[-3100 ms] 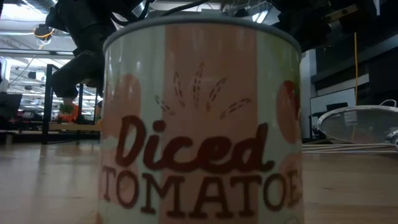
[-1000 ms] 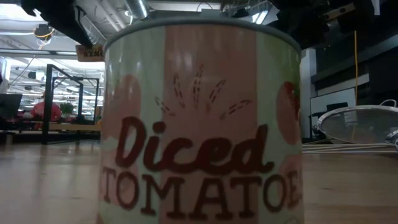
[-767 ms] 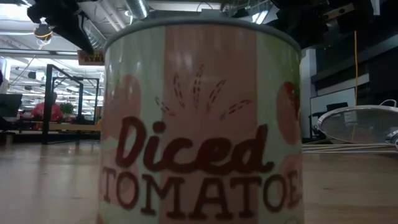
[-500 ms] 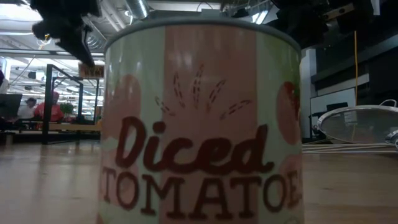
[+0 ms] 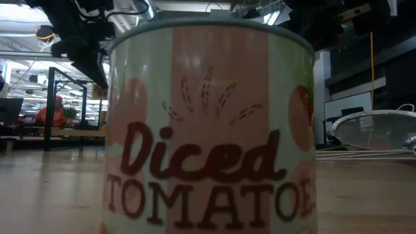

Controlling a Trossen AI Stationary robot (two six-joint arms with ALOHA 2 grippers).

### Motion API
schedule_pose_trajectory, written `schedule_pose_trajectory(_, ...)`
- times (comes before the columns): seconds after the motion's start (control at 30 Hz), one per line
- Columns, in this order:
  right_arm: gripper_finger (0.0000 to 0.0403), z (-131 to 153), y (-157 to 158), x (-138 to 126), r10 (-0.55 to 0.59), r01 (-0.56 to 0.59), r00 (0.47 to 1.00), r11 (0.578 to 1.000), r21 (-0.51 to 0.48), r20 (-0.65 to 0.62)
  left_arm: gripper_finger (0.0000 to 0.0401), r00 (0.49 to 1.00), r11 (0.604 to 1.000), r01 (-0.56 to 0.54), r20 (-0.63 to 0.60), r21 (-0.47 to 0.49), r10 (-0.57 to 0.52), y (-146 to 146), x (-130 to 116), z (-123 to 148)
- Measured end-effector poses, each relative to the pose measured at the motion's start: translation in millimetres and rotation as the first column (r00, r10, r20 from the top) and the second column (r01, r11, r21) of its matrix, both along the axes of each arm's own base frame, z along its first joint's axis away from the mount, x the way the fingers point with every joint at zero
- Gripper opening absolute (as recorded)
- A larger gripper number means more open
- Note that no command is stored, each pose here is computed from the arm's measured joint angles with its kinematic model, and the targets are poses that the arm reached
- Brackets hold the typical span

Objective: Pick and place cans onto a shelf
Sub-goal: Put the yellow can on the shelf aligned with the other light green

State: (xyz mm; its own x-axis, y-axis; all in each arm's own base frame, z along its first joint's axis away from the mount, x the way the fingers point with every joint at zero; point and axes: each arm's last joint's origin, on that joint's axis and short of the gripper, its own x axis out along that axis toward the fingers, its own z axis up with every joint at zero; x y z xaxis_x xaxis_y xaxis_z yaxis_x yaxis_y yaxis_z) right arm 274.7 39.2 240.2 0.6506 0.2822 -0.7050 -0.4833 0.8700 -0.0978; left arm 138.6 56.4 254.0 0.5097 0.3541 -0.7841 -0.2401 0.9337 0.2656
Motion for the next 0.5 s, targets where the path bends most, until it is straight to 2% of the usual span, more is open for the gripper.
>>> schedule_pose_trajectory(0.13, 0.0081, 0, 0, 0, 0.0, 0.0, 1.0, 1.0, 0.0, 0.0, 0.0002, 0.998, 0.999, -0.002, 0.056, -0.033, 0.004, 12, -1, -5)
schedule_pose_trajectory(0.37, 0.0081, 0, 0, 0, 0.0, 0.0, 1.0, 1.0, 0.0, -0.003, 0.0002, 0.995, 0.994, -0.094, 0.036, -0.056, 0.096, 29, -7, -14)
schedule_pose_trajectory(0.5, 0.0081, 0, 0, 0, 0.0, 0.0, 1.0, 1.0, 0.0, -0.002, 0.0002, 0.994, 0.989, -0.1, 0.039, -0.112, 0.105, 35, -8, -17)
